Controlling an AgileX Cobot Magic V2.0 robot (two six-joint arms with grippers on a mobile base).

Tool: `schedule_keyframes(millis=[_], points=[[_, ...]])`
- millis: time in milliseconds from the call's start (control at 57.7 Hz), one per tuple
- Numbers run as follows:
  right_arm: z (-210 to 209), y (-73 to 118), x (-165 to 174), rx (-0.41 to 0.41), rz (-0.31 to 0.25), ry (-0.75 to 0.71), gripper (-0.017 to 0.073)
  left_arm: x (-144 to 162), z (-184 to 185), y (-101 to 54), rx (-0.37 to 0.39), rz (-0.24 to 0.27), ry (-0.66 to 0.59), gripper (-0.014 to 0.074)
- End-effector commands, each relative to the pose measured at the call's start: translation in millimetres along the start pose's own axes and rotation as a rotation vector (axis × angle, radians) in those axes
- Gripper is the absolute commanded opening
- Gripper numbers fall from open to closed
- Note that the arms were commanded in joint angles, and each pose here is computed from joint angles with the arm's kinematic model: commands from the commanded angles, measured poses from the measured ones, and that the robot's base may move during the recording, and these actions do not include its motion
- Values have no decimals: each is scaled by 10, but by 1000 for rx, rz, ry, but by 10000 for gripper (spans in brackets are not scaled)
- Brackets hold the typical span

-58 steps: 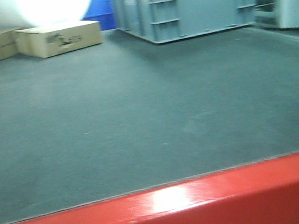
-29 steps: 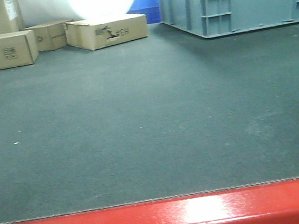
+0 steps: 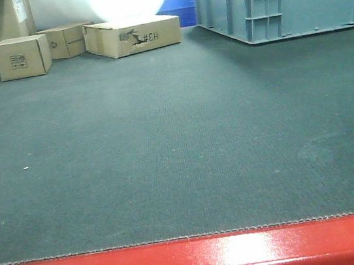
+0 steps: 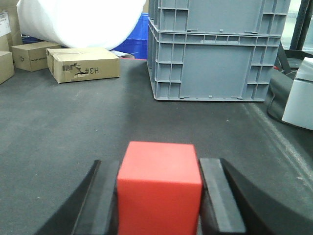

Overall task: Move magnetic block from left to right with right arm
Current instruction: 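Drive up to the far side of the table facing the crates, then lower the red cube onto the table and open the right gripper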

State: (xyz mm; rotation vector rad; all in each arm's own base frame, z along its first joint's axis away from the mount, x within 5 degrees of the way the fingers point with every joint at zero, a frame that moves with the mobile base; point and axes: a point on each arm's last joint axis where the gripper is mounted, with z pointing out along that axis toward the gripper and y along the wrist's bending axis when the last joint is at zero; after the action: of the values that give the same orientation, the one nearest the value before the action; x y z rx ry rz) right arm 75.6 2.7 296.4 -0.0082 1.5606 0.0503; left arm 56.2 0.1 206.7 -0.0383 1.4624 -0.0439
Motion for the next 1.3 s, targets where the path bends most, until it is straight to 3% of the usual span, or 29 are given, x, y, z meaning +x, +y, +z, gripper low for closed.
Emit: schedule_keyframes(millis=[0, 849, 1074, 1282], points=[[-2, 6, -170, -2, -17, -108, 324, -58, -9, 6, -6, -4, -87, -126], [13, 7, -158, -4, -17, -113, 324, -58, -9, 6, -6, -4, -87, -126], [361, 9, -139, -3, -3, 30, 324, -58, -9, 6, -6, -4, -87, -126], [845, 93, -127, -41, 82, 192, 324, -58, -9, 6, -6, -4, -87, -126]])
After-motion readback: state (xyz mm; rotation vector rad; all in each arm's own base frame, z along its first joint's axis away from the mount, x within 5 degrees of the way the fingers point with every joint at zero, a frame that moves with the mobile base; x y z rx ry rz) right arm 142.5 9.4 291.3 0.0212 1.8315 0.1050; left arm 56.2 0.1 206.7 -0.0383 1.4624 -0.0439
